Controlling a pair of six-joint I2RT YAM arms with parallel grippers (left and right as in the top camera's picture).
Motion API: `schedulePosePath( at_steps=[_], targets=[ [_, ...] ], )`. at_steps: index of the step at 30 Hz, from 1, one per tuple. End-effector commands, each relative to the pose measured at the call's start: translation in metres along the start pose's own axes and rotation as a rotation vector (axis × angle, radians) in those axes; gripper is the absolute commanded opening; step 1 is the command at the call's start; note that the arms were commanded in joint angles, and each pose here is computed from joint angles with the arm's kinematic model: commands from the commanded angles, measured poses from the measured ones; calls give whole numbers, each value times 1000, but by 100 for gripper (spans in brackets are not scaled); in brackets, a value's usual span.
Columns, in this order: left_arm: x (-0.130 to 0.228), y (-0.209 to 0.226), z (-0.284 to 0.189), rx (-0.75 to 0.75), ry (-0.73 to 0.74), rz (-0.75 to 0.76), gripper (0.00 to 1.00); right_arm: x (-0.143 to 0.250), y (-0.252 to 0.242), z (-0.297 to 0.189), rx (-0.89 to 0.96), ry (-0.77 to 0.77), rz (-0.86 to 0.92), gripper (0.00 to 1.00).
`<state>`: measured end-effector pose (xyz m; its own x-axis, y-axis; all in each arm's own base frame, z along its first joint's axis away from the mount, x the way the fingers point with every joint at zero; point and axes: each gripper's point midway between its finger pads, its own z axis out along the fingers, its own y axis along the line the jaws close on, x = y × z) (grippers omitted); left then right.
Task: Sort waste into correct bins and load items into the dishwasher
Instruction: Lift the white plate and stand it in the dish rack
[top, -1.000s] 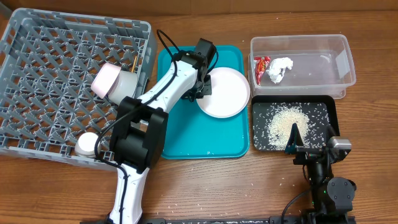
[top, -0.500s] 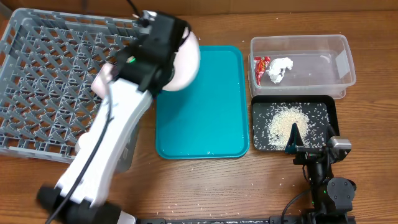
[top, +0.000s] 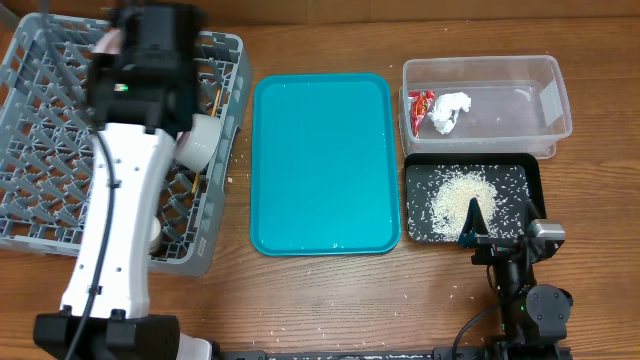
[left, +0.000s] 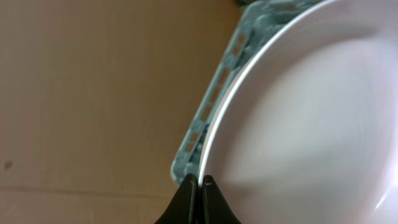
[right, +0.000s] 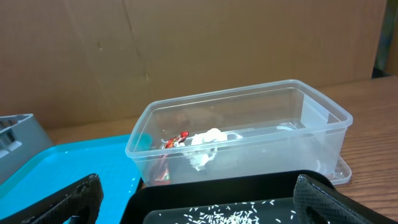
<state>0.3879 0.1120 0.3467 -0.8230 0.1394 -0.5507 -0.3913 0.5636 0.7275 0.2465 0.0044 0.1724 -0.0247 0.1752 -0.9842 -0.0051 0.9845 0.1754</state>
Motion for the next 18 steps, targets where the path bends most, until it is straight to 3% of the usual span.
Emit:
schedulePosePath(
  at_steps=[1,11,18],
  targets=[
    [5,22,24,-26,35,3,4,2,-1,0,3,-2,-3,100],
    [10,26,86,55,68,68,4,2,-1,0,3,-2,-3,100],
    [22,-8,119,78,145,138,4,2,-1,0,3,-2,-3,100]
  ],
)
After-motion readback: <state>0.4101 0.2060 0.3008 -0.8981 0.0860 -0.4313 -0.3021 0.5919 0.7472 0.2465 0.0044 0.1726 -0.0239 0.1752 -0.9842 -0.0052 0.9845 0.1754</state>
